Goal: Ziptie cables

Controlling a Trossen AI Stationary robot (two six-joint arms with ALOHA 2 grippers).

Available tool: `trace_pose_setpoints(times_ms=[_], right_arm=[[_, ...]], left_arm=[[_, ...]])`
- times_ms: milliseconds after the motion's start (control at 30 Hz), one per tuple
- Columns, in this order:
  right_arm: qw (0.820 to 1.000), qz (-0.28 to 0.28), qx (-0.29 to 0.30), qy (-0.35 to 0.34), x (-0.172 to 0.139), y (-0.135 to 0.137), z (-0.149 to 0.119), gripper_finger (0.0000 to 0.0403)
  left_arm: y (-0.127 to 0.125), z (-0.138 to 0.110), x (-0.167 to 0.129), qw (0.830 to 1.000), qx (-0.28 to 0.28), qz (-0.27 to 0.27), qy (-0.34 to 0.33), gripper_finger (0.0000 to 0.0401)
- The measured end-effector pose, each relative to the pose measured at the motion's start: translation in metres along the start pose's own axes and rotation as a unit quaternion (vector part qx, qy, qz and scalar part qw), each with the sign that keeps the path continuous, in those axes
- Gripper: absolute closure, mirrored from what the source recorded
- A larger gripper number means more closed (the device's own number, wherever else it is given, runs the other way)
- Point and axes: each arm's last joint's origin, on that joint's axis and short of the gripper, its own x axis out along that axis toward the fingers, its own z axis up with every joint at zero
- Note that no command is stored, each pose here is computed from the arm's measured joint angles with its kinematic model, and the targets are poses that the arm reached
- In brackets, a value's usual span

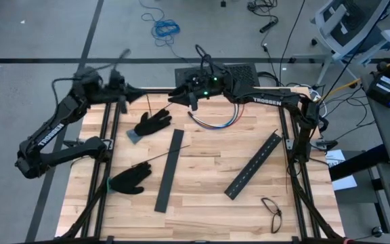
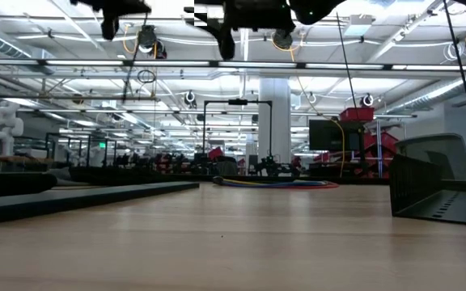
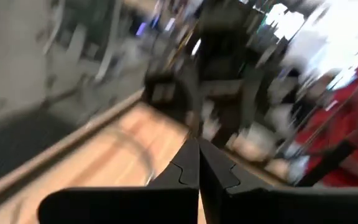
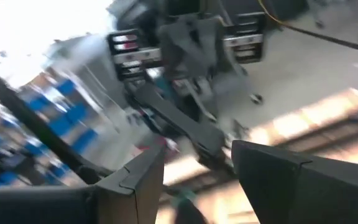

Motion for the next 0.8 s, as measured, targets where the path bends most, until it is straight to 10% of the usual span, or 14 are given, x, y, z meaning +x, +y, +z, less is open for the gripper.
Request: trace_pose_setpoints(times_ms=[367, 800], right_arm=[[0.939, -0.238, -0.02, 0.248, -0.018, -0.026, -0.057, 0.0218], [0.877, -0.307, -0.048, 0.367, -0.01, -0.038, -0.105, 0.0218]], left_arm=[[0.023, -0.041, 0.046, 0.99, 0.103, 0.099, 0.013, 0.0401], [0.049, -0.071, 0.11, 0.988, 0.125, 0.074, 0.054, 0.0401]])
